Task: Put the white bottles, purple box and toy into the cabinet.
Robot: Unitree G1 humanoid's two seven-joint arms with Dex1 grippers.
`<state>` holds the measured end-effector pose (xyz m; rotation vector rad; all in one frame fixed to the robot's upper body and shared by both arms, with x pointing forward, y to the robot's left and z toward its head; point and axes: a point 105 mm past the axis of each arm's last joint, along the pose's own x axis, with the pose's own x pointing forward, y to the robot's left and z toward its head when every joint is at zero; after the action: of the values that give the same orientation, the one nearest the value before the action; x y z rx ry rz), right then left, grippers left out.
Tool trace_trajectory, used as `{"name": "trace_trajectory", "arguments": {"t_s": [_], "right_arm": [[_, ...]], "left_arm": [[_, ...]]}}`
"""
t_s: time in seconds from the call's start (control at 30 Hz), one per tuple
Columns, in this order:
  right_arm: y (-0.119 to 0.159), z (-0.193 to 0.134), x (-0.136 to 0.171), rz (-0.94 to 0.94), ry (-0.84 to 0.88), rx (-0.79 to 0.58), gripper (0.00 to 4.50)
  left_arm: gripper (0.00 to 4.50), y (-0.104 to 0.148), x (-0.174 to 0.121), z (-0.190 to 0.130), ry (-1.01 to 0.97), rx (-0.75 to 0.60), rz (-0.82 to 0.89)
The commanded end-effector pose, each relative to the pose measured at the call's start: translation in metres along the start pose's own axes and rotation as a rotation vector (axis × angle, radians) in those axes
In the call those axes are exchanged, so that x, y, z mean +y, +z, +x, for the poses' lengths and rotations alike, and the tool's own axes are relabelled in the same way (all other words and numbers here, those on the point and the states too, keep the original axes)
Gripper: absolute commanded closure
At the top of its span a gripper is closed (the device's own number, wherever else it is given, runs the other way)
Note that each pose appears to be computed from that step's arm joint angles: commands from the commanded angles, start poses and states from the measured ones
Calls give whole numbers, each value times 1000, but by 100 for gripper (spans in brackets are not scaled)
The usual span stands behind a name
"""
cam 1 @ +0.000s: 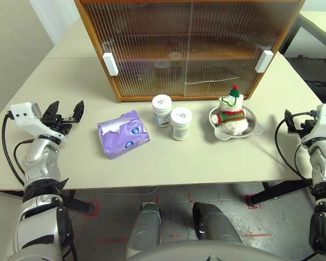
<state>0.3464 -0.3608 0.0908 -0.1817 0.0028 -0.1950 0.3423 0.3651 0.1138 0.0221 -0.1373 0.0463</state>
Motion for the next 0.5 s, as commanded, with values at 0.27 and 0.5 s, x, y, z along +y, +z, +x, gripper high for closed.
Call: {"name": "trace_trajectory", "arguments": {"t_s": [0.27, 0.5], "right_arm": [[0, -2, 1, -3, 0, -5, 3], [44, 4, 3, -41, 29, -132, 3]], "left_arm": [[0, 6, -4, 7, -24, 4, 14], [0, 4, 0, 2, -16, 9, 18]]}}
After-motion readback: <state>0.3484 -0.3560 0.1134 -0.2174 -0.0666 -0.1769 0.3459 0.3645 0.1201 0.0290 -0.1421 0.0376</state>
